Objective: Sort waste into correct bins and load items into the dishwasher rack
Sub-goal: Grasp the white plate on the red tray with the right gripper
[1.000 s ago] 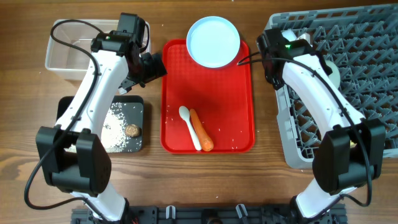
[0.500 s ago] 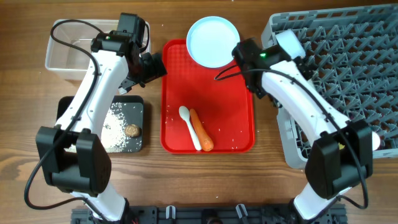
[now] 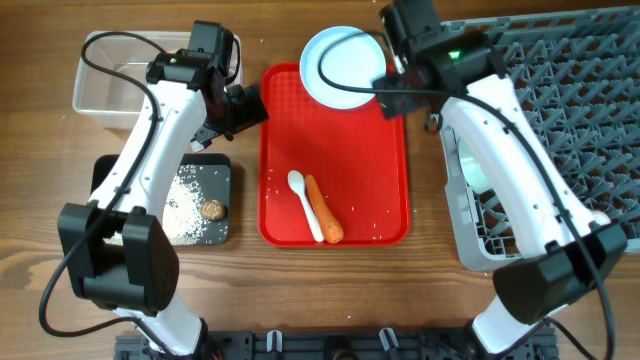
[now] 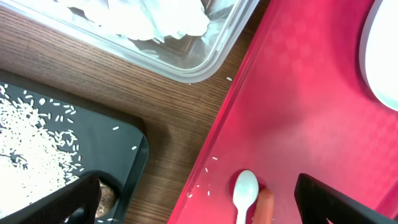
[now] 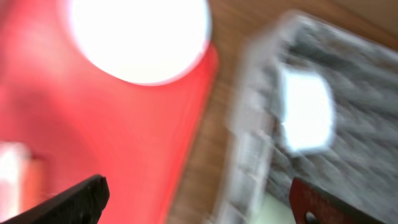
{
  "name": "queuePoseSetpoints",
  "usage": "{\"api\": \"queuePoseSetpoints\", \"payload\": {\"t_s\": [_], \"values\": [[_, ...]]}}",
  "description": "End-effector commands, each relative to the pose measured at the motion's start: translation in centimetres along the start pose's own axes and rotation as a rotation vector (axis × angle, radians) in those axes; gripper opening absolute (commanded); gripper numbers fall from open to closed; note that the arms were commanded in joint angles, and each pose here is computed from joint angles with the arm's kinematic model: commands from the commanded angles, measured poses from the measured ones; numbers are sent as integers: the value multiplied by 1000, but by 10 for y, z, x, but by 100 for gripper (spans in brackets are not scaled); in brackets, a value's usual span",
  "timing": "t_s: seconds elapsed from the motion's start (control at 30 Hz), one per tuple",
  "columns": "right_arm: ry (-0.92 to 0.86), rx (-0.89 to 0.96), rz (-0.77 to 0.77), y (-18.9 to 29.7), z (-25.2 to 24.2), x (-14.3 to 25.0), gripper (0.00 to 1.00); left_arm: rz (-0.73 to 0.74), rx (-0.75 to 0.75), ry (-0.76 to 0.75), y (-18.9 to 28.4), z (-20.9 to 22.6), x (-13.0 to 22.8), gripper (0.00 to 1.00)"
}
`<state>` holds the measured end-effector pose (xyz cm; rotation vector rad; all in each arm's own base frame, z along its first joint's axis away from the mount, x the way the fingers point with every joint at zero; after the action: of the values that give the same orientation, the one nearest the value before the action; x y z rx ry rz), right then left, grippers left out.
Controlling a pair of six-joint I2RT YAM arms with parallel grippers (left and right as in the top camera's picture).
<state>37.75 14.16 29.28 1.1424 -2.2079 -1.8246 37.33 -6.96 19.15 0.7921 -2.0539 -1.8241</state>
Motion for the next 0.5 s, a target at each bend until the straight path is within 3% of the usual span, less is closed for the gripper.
{"api": "queuePoseSetpoints", "payload": {"t_s": [0.0,0.1,0.17,0.23,0.33,0.47], "values": [[30,-388,-296,25,33,-39,98,-16,1,9,4,2,-1,100],[-111,-302,-383,11,21,-66,89,-16,1,9,4,2,-1,100],[-313,-173,-315,-26,8,-70,83,-16,1,9,4,2,-1,100],[-437,-182,-239,-73,6,-68,78,-16,1,9,4,2,-1,100],[-511,-268,-99,-140,11,-52,72,-16,1,9,4,2,-1,100],[-615,-270,5,-185,-2,-30,62,-16,1,9,4,2,-1,100]]}}
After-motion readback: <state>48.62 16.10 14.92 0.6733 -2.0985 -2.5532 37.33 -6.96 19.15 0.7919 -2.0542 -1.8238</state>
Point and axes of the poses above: each gripper's point midway between its finger pads, its own y axis back along the fingers, its own z axis along the line the jaws close on, x = y × z, the point moved 7 cm from there along y, back along the fingers, and after that the axes turned 11 degrees about y, right-handed, at the moved point
